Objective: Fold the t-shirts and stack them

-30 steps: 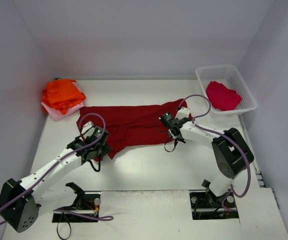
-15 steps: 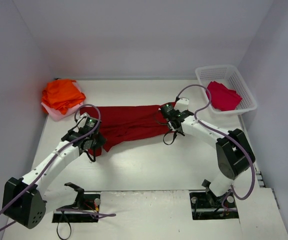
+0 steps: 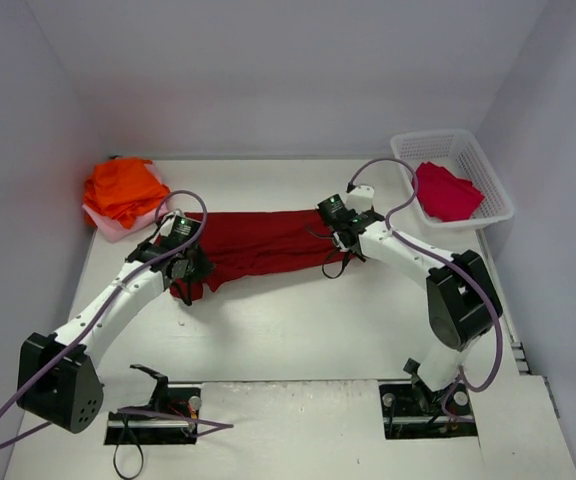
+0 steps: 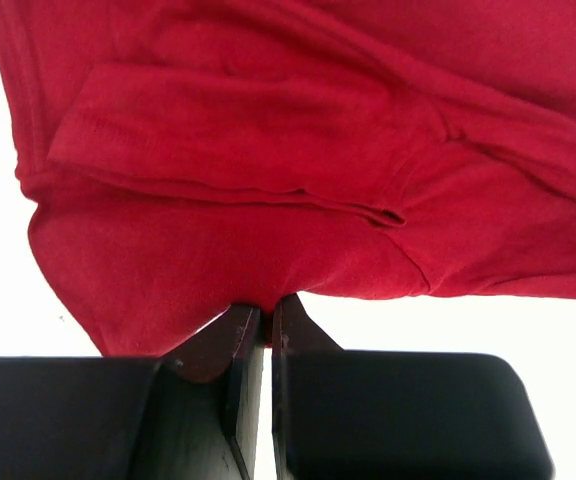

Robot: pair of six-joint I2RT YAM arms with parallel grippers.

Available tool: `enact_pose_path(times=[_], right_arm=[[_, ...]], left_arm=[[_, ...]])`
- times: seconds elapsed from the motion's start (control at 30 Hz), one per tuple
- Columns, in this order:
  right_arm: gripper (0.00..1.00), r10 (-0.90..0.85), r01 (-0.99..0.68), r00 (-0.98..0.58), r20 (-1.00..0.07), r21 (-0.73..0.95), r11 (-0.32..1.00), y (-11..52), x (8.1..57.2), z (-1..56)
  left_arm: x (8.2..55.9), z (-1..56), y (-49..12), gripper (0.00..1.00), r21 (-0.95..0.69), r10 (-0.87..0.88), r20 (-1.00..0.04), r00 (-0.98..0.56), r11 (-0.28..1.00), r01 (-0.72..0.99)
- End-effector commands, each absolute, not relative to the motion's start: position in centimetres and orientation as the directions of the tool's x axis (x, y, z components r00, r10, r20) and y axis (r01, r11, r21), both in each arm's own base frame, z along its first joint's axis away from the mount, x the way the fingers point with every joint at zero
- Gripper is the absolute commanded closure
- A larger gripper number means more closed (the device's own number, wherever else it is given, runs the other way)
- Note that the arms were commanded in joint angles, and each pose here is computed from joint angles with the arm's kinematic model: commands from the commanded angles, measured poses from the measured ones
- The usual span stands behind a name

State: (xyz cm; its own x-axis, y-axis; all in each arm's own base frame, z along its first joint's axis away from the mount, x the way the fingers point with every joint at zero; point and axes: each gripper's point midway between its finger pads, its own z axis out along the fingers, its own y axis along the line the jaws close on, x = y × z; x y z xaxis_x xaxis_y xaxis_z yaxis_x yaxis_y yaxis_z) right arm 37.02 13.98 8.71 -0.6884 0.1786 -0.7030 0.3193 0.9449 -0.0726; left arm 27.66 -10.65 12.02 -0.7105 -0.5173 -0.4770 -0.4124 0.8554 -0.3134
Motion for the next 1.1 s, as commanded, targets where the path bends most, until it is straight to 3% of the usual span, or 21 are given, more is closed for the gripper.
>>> enact_pose_path(times=[0.0, 1.07], right_arm=[[1.00, 0.180, 0.350, -0.639, -0.748, -0.073, 0.934, 13.3, 38.8, 10.9], [1.00, 0.159, 0.350, -0.610, -0.776, -0.084, 0.933, 12.8, 42.9, 13.2]], left_arm=[[30.0, 15.0, -10.9, 1.00, -0.347, -0.498, -0.532, -0.685, 0.866, -0.360], [37.0, 17.2, -9.9, 1.00, -0.327, -0.454, -0.563, -0.691, 0.890, -0.318]])
